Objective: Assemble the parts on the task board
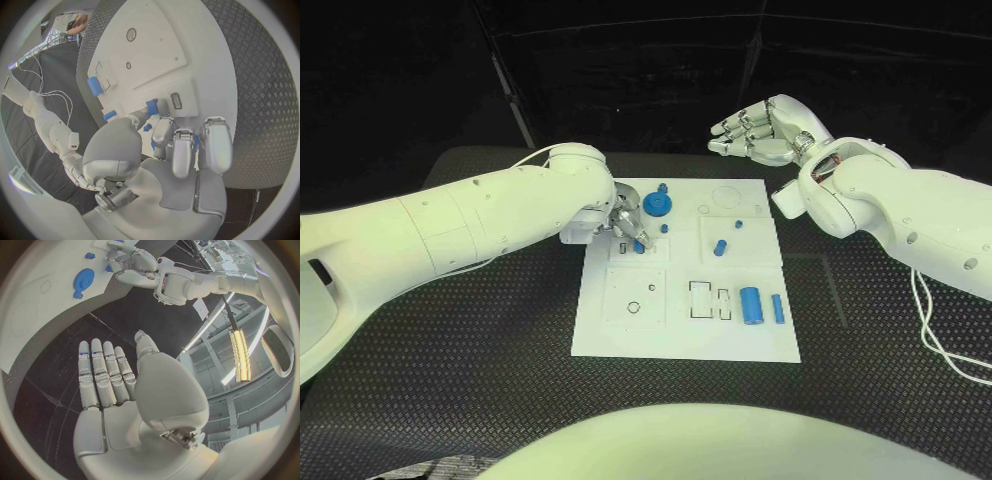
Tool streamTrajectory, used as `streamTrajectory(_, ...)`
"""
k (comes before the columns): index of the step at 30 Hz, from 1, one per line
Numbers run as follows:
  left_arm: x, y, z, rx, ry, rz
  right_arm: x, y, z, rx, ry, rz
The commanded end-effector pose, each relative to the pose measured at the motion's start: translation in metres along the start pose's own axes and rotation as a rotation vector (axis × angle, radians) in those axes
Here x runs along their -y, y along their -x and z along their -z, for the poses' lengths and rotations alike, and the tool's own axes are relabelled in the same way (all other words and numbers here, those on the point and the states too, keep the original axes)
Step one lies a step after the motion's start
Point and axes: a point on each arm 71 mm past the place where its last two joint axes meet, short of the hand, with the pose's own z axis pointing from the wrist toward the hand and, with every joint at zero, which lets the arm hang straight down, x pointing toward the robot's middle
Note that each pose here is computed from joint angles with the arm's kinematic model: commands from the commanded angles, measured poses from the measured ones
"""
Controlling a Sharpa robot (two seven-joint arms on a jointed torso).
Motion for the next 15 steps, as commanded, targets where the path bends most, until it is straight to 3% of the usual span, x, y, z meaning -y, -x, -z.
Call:
streamTrajectory(1,-0.0075,-0.0087,-0.0047,-0.036,0.044,-0.035,-0.0022,-0.0001,-0.0003,-0.004,0.011,-0.004)
streamTrajectory(15,-0.0053,-0.0077,-0.0069,-0.038,0.046,-0.038,-0.0031,-0.0005,-0.0001,-0.005,0.014,-0.005)
